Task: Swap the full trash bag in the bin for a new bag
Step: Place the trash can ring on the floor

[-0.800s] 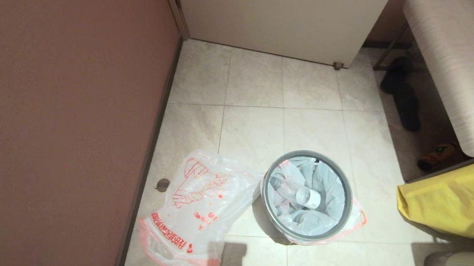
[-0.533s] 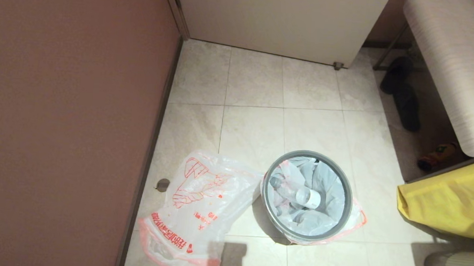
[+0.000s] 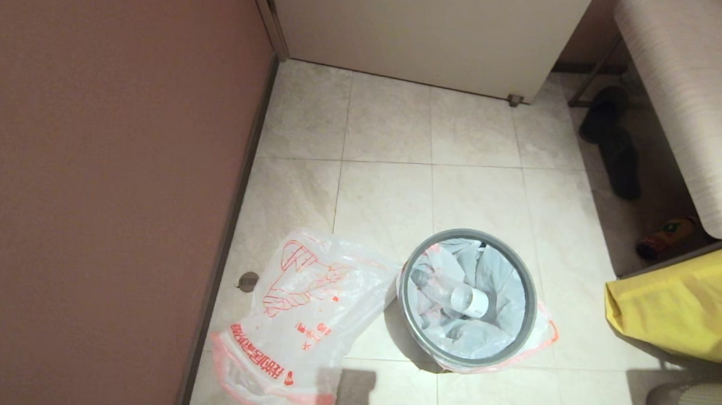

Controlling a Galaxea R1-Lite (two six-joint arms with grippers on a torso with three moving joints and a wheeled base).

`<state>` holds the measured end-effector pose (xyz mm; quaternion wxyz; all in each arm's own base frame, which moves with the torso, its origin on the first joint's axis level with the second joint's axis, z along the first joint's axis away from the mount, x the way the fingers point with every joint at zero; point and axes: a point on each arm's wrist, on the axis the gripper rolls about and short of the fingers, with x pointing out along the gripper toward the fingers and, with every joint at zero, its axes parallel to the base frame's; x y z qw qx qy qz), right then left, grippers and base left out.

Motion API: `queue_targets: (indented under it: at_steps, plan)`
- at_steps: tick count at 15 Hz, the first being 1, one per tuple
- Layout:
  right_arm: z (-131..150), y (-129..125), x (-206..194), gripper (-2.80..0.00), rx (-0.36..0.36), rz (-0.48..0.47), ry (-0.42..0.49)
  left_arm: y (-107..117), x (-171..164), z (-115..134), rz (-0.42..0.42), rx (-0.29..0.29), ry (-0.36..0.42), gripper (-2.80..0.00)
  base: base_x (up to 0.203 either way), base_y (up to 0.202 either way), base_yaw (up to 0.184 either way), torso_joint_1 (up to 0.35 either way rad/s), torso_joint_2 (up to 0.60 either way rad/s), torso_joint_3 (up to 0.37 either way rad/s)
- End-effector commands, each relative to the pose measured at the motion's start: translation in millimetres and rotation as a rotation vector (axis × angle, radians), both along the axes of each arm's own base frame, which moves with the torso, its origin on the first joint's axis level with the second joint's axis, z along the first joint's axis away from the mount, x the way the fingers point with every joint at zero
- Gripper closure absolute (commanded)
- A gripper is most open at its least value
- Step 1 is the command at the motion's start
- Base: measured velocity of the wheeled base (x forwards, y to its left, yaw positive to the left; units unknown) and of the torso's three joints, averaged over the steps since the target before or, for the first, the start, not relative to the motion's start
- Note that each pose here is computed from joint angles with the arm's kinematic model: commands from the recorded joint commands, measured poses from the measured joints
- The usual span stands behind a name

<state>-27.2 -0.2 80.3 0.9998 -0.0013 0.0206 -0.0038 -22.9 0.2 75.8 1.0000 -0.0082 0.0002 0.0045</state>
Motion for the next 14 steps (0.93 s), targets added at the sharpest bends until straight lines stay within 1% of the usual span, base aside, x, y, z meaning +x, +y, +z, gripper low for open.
queue_targets:
  at_steps: [1,4,6,7,10,12,14]
  plan:
    - [11,0,-3,0.00,-0.016,0.004,-0.034,0,0,0,0.000,0.000,0.000,0.00,0.000,0.000,0.000,0.000,0.00,0.000]
    - [39,0,1,0.00,-0.040,0.006,-0.010,0,0,0,0.000,0.000,0.000,0.00,0.000,0.000,0.000,0.000,0.00,0.000]
    - [63,0,12,0.00,-0.042,0.007,0.035,0,0,0,0.000,0.000,0.000,0.00,0.000,0.000,0.000,0.000,0.00,0.000]
    - [74,0,20,0.00,-0.042,0.009,0.073,0,0,0,0.000,0.000,0.000,0.00,0.000,0.000,0.000,0.000,0.00,0.000]
    - [95,0,64,0.00,-0.045,0.022,0.261,0,0,0,0.000,0.000,0.000,0.00,0.000,0.000,0.000,0.000,0.00,0.000]
    - [104,1,105,0.00,-0.053,0.035,0.392,0,0,0,0.000,0.000,0.000,0.00,0.000,0.000,0.000,0.000,0.00,0.000]
    - [111,4,147,0.00,-0.065,0.062,0.463,0,0,0,0.000,0.000,0.000,0.00,0.000,0.000,0.000,0.000,0.00,0.000]
